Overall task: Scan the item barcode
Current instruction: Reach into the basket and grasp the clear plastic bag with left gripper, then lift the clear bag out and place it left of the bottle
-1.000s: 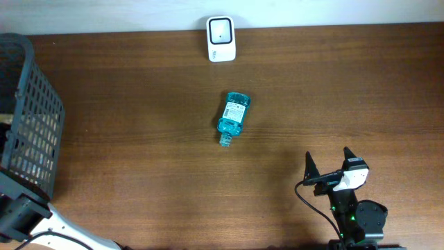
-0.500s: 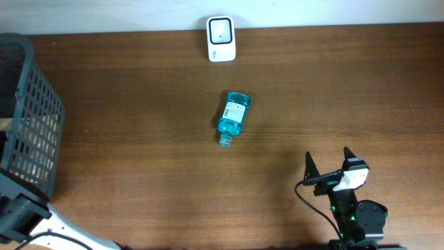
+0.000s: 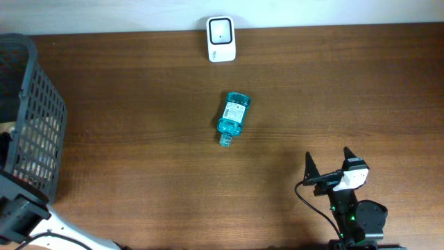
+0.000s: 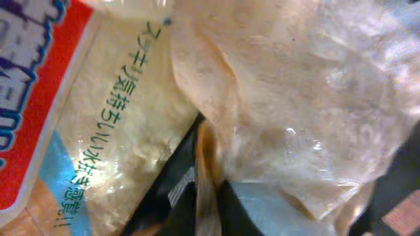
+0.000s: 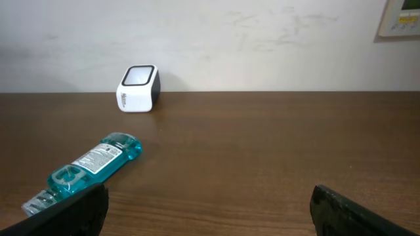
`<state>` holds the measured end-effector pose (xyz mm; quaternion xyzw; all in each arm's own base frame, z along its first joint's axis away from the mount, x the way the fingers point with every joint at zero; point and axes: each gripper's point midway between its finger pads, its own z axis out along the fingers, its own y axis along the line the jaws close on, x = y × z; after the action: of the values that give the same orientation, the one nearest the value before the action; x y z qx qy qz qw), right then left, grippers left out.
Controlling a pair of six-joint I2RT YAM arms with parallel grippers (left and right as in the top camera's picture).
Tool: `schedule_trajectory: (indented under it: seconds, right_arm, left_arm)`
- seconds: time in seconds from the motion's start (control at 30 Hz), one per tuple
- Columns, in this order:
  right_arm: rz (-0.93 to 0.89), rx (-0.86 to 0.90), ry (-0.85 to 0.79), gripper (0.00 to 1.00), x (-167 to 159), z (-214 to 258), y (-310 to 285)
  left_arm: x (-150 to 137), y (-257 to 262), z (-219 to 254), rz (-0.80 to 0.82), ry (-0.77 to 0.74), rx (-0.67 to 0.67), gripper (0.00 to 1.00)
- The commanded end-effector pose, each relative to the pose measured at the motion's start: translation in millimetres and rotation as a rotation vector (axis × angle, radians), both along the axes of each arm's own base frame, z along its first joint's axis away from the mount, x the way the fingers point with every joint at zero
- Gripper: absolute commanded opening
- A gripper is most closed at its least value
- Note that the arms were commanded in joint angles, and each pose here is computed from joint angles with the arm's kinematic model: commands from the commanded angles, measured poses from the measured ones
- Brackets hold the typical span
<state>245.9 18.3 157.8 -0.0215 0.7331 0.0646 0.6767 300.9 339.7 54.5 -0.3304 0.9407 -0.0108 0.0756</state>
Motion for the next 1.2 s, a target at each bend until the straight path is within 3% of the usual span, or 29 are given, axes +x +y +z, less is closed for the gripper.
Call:
schedule_trajectory:
  seconds: [0.0, 0.27, 0.43, 0.8, 0.93, 1.17]
  right_arm:
    - [0.006, 0.012, 0.007, 0.98, 0, -3, 1]
    - [0.006, 0.012, 0.007, 0.98, 0, -3, 1]
    - [0.006, 0.012, 0.007, 0.99, 0, -3, 1]
    - [0.006, 0.012, 0.007, 0.98, 0, -3, 1]
    - [0.006, 0.012, 0.007, 0.98, 0, -3, 1]
    - [0.006, 0.012, 0.007, 0.98, 0, -3, 1]
  left_arm:
    - [11, -3, 8, 0.063, -0.029, -0.036, 0.00]
    - [56, -14, 64, 0.018, -0.275, -0.133, 0.00]
    - [88, -26, 131, -0.046, -0.497, -0.192, 0.00]
    - [83, -34, 297, -0.147, -0.737, 0.108, 0.00]
    - [57, -14, 286, -0.010, -0.586, 0.204, 0.00]
    - [2, 21, 205, 0.278, -0.184, 0.247, 0.00]
